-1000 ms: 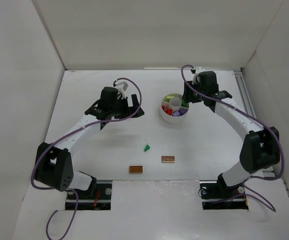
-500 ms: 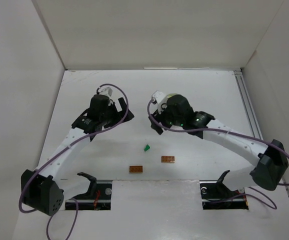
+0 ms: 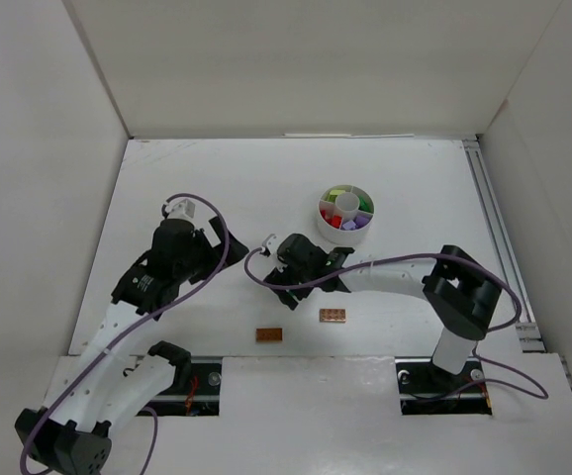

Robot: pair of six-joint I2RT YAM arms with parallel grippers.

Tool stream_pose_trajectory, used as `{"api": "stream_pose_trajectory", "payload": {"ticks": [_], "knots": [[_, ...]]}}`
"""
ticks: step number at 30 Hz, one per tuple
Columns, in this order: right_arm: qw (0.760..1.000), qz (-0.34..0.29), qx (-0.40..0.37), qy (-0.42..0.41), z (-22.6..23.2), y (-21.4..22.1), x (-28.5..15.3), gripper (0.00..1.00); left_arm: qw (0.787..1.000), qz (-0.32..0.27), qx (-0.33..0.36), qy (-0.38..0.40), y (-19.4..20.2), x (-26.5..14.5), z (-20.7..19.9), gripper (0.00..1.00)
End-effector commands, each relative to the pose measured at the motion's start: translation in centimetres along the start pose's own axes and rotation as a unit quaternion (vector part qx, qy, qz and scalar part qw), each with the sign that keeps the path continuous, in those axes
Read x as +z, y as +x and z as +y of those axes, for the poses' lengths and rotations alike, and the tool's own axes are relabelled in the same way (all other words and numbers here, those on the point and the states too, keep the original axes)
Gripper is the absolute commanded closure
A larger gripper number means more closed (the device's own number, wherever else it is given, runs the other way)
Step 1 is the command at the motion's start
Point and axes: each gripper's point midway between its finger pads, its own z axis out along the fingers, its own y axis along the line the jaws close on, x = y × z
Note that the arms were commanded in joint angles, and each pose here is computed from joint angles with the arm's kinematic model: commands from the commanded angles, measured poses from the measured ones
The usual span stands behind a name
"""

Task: Sort the legos into containers by color

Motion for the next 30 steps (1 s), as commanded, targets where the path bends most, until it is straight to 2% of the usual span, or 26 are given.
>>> {"api": "stream_pose_trajectory", "payload": {"ticks": [1,6,11,16,17,22,26,30], "knots": [[0.999,-0.042,0.022,0.021,-0.2,-2.6,0.3,0.24,1.0,-0.004,-0.014,-0.012,0.5,-0.4,0.9,0.0],[0.999,-0.038,0.027,0.027,-0.4,-2.4,0.6,0.3,1.0,-0.011,-0.014,-0.012,0.2,-0.6,1.0,0.0],[0.999,-0.023,0.031,0.029,-0.4,-1.5,1.4,0.48,1.0,-0.008,-0.014,-0.016,0.3,-0.4,1.1,0.0],[0.999,-0.022,0.031,0.017,0.0,-1.5,1.4,0.61,1.0,-0.008,-0.014,-0.016,0.3,-0.1,1.0,0.0],[0.999,-0.028,0.031,0.017,0.0,-1.9,1.1,0.68,1.0,-0.008,-0.014,-0.016,0.3,-0.1,1.0,0.0],[0.998,-0.051,0.037,0.019,-0.1,-3.2,-1.3,0.69,1.0,-0.013,-0.014,-0.011,-0.1,0.1,0.7,0.0],[0.994,-0.097,0.038,0.03,-1.9,-5.9,-4.6,0.72,1.0,0.002,-0.003,0.0,0.3,1.0,0.3,0.0],[0.986,-0.142,0.069,0.06,-7.2,-7.7,-8.8,0.72,1.0,0.015,0.01,0.001,0.1,2.3,-0.2,0.0]]}}
